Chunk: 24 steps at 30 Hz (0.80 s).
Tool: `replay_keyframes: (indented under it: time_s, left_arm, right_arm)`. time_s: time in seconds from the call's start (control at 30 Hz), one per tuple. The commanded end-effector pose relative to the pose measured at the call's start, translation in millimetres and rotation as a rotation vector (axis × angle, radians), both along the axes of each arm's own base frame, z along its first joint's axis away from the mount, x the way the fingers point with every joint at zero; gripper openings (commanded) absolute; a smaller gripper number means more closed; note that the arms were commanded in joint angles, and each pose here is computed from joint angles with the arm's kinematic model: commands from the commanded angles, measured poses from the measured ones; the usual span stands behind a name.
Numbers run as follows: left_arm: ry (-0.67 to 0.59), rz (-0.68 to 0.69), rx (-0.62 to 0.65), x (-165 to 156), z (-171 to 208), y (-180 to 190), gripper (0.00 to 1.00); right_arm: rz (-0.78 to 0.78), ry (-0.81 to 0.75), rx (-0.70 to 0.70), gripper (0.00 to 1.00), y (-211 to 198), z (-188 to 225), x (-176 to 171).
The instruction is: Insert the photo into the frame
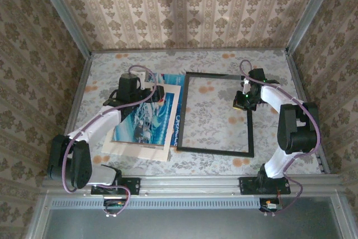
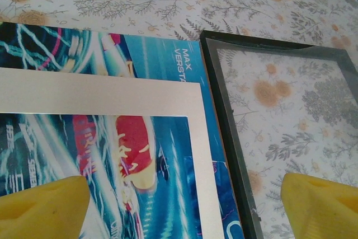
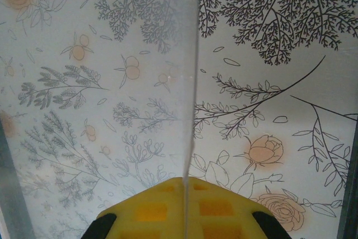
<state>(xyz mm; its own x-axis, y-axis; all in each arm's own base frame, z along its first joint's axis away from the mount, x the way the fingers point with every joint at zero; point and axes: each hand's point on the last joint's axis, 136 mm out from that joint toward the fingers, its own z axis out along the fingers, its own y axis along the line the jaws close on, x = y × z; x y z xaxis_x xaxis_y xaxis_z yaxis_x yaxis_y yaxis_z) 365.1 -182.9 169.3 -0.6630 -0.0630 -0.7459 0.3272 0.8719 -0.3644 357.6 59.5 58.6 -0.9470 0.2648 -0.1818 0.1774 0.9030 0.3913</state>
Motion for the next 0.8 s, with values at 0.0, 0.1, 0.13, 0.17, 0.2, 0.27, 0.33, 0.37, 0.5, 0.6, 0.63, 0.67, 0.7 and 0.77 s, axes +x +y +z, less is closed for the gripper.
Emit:
replay_keyframes:
  time_s: [0.0, 0.1, 0.13, 0.17, 0.2, 0.27, 0.33, 0.37, 0.5, 0.6, 0.63, 0.67, 0.7, 0.77]
  left_arm:
    - [-0.005, -0.033, 0.001, 0.5, 6.9, -6.5, 0.91]
    - [-0.003, -0.032, 0.003, 0.0, 6.6, -6.0, 0.91]
    - [-0.004, -0.032, 0.003, 0.1, 7.0, -6.1, 0.91]
    - [-0.004, -0.032, 0.003, 0.1, 6.9, -6.0, 0.91]
    - [-0.004, -0.033, 0.003, 0.0, 7.0, -6.3, 0.91]
    - [-0.003, -0.034, 0.004, -0.4, 6.4, -6.3, 0.91]
    - [-0.003, -0.032, 0.006, -0.1, 6.5, -5.8, 0.91]
    - [-0.005, -0.030, 0.005, 0.2, 7.5, -5.5, 0.91]
    - [-0.003, -0.030, 0.006, -0.4, 6.9, -5.3, 0.91]
    - [-0.001, -0.030, 0.007, -0.6, 6.0, -5.3, 0.92]
    - [-0.001, -0.030, 0.007, -0.6, 5.9, -5.2, 0.92]
    - [0.000, -0.030, 0.007, -0.7, 5.7, -5.1, 0.92]
    - [0.000, -0.030, 0.008, -0.7, 5.7, -5.0, 0.92]
    - [-0.001, -0.031, 0.008, -0.5, 5.7, -5.2, 0.92]
  right_arm:
    - [-0.011, 0.001, -0.037, 0.00, -9.9, 3.7, 1.4]
    - [-0.010, -0.002, -0.044, 0.00, -11.5, 4.5, 2.0]
    - [-0.011, 0.001, -0.046, 0.00, -11.9, 4.0, 1.6]
    - [-0.011, -0.001, -0.048, 0.00, -12.3, 4.9, 1.8]
    - [-0.011, -0.002, -0.050, 0.00, -12.9, 4.9, 1.9]
    - [-0.012, 0.000, -0.051, 0.00, -13.2, 4.4, 1.7]
    - [-0.013, -0.001, -0.059, 0.00, -15.1, 5.0, 2.1]
    - [-0.013, 0.001, -0.059, 0.00, -15.0, 4.3, 1.5]
    - [-0.011, 0.003, -0.059, 0.00, -15.1, 4.0, 1.5]
    - [-0.012, 0.001, -0.063, 0.00, -16.1, 4.1, 1.9]
    - [-0.012, 0.004, -0.063, 0.00, -16.1, 3.7, 1.4]
    - [-0.012, 0.006, -0.064, 0.00, -16.4, 3.1, 0.6]
    - [-0.012, 0.004, -0.064, 0.00, -16.3, 3.4, 1.0]
    - [-0.013, 0.007, -0.066, 0.00, -16.7, 3.3, 0.4]
